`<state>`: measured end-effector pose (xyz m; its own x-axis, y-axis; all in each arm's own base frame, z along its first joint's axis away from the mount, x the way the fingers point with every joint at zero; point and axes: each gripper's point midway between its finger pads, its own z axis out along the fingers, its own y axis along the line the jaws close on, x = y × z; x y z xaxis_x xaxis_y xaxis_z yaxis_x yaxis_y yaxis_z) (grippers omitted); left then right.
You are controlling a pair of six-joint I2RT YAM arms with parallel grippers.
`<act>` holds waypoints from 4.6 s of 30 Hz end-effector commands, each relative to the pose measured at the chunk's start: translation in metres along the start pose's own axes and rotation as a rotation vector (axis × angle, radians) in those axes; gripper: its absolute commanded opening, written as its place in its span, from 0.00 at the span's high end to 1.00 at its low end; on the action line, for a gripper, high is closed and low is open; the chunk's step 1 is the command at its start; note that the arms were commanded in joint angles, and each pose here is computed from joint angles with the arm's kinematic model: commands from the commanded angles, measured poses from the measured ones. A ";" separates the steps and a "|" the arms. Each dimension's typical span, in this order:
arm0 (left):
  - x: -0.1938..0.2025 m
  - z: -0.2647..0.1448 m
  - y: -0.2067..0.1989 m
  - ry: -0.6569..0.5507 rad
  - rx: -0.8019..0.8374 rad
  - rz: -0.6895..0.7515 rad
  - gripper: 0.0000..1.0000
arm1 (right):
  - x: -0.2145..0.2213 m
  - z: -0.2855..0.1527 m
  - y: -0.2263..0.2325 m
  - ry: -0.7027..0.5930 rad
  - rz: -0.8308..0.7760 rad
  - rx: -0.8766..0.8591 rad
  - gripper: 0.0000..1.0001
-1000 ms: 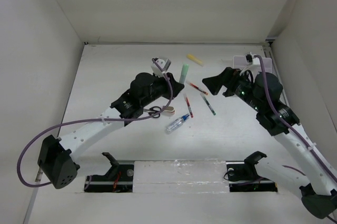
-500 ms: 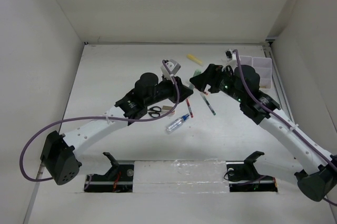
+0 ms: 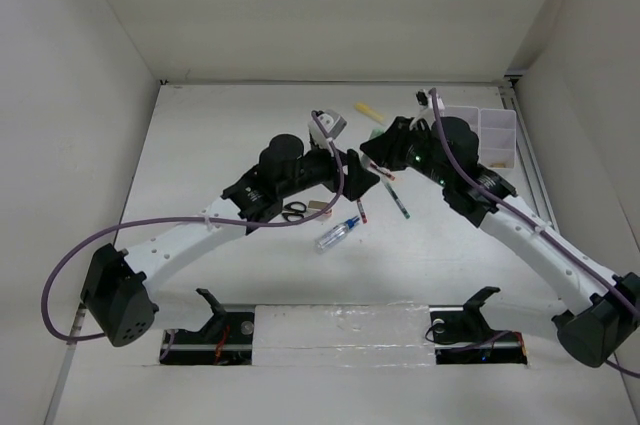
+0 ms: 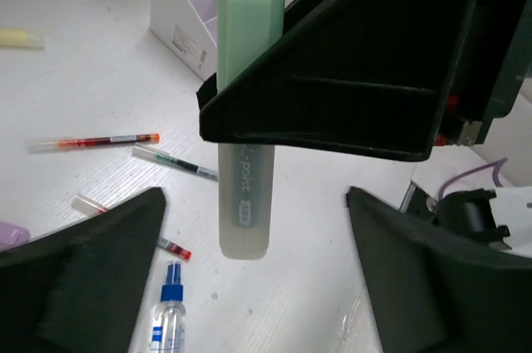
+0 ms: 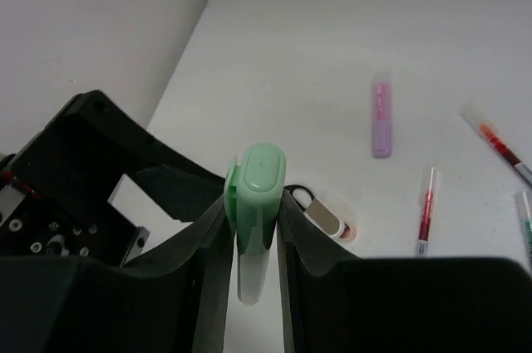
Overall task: Sort the stationery into containers
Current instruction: Place the pen in the storage box, then pick up the pen from the center of the board.
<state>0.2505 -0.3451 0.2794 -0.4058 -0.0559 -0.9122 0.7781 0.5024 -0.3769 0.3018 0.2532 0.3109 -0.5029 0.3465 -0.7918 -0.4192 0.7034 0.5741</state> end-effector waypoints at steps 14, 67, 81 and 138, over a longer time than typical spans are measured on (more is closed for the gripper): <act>-0.013 -0.050 0.137 -0.083 -0.841 -0.306 0.00 | -0.181 -0.017 -0.197 -0.447 -0.102 0.736 1.00; 0.047 -0.023 0.157 0.116 -0.885 -0.316 0.00 | -0.169 -0.003 -0.349 -0.461 0.058 1.013 0.01; 0.062 0.037 0.228 0.263 -1.030 -0.410 0.01 | -0.135 -0.012 -0.137 -0.408 -0.095 0.583 0.01; -0.015 0.035 0.071 -0.013 -0.237 -0.053 1.00 | -0.058 0.004 -0.049 -0.155 -0.051 0.032 0.01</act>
<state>0.3452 -0.3173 0.2301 -0.5344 -0.1043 -0.8388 0.4294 0.8213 -0.3757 0.3520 0.1838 0.3212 -0.3520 0.3844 -0.8534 -0.3373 0.7984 0.4987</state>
